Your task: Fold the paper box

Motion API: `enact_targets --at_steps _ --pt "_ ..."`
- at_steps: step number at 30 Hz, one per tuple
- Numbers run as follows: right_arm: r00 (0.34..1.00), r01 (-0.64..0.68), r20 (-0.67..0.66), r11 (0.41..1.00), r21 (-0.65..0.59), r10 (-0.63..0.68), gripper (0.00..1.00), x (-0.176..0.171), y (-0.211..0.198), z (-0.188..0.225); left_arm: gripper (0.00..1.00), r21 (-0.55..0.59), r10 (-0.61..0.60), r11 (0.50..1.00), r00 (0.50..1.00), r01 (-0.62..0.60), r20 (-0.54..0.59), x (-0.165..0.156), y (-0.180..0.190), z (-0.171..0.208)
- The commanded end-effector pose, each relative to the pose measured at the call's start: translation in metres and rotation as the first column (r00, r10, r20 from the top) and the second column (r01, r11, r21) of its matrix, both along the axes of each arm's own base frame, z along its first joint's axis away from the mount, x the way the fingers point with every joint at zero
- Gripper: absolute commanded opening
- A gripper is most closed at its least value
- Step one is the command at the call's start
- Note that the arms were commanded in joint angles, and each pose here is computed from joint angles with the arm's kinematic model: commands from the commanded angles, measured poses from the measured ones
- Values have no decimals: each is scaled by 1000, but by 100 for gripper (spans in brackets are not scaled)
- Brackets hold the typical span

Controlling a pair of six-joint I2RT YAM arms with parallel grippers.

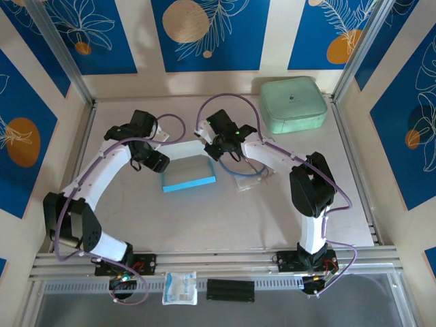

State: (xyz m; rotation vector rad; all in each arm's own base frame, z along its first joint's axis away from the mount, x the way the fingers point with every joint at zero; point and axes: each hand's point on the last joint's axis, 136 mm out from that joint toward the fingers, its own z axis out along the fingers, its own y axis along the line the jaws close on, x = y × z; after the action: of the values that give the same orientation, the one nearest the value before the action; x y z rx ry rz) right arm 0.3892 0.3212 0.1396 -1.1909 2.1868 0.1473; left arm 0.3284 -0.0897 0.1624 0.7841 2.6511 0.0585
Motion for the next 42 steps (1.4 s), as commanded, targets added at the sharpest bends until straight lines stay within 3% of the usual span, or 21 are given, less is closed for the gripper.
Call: enact_targets --at_steps 1,6,12,25,29,33,36,42 --pt "999 -37 -28 999 -37 36 5 -13 -1 -2 78 36 -14 999 999 12 41 14 5 4" --pt "999 -35 -25 999 -32 35 5 -13 -2 0 72 52 -53 997 998 51 34 24 3 -10" --pt "999 -29 -28 999 -27 28 4 -13 -1 1 56 71 -39 997 999 40 -26 21 6 -24" --pt "991 125 -48 992 23 -124 1 -7 -1 7 23 51 227 974 970 -223 -85 17 14 -31" --pt "973 226 -78 969 101 -219 0 -3 4 19 15 2 370 929 929 -370 -21 28 17 -20" --pt "932 358 -132 914 192 -338 0 3 10 32 14 -78 487 872 873 -484 31 44 17 -7" --pt "851 515 -231 837 186 -472 0 9 3 27 14 -153 560 822 828 -549 41 51 14 -5" --pt "739 645 -383 746 167 -554 0 11 3 13 18 -325 643 721 766 -612 -18 54 -3 -10"
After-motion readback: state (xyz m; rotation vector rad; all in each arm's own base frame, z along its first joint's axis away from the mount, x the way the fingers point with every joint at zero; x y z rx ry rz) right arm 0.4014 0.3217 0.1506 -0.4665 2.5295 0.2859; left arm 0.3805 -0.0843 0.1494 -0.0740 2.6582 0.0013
